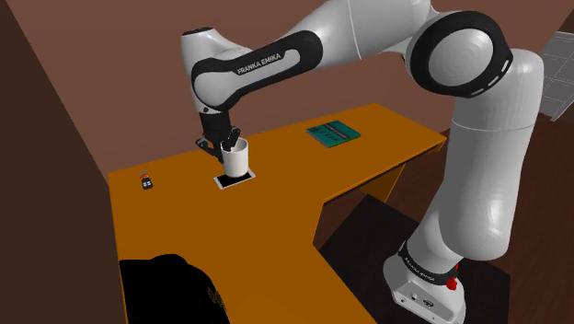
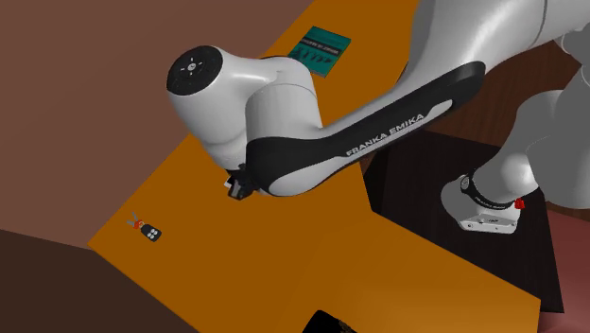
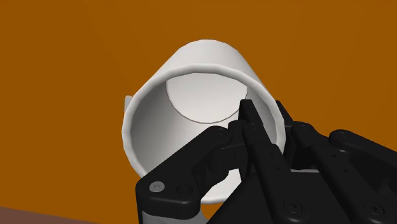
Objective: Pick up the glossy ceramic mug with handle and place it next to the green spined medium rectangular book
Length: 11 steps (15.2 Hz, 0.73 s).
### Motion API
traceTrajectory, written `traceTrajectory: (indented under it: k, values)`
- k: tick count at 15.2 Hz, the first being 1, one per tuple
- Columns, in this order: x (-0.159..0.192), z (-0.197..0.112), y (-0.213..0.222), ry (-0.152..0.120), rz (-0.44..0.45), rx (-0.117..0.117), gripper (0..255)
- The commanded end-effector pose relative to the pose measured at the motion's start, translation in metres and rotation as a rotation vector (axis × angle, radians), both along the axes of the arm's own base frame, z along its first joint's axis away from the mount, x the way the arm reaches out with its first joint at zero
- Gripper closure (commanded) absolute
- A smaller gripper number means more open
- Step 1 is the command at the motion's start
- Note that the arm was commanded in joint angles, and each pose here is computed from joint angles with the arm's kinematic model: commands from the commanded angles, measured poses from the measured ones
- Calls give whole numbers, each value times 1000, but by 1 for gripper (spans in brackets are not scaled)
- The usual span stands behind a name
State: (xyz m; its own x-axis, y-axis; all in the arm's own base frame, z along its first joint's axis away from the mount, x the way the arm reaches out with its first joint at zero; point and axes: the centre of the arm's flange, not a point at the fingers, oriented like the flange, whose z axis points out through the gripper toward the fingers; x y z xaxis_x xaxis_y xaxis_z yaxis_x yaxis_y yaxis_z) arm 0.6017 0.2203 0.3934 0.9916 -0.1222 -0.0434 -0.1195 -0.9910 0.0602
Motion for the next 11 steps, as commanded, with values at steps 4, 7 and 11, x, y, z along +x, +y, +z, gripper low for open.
traceTrajectory:
  k: [4,7,11]
  values:
    - [-5,14,-27,0,0,0,255]
    - [-13,14,-66,0,0,0,255]
    - [-23,14,-118,0,0,0,255]
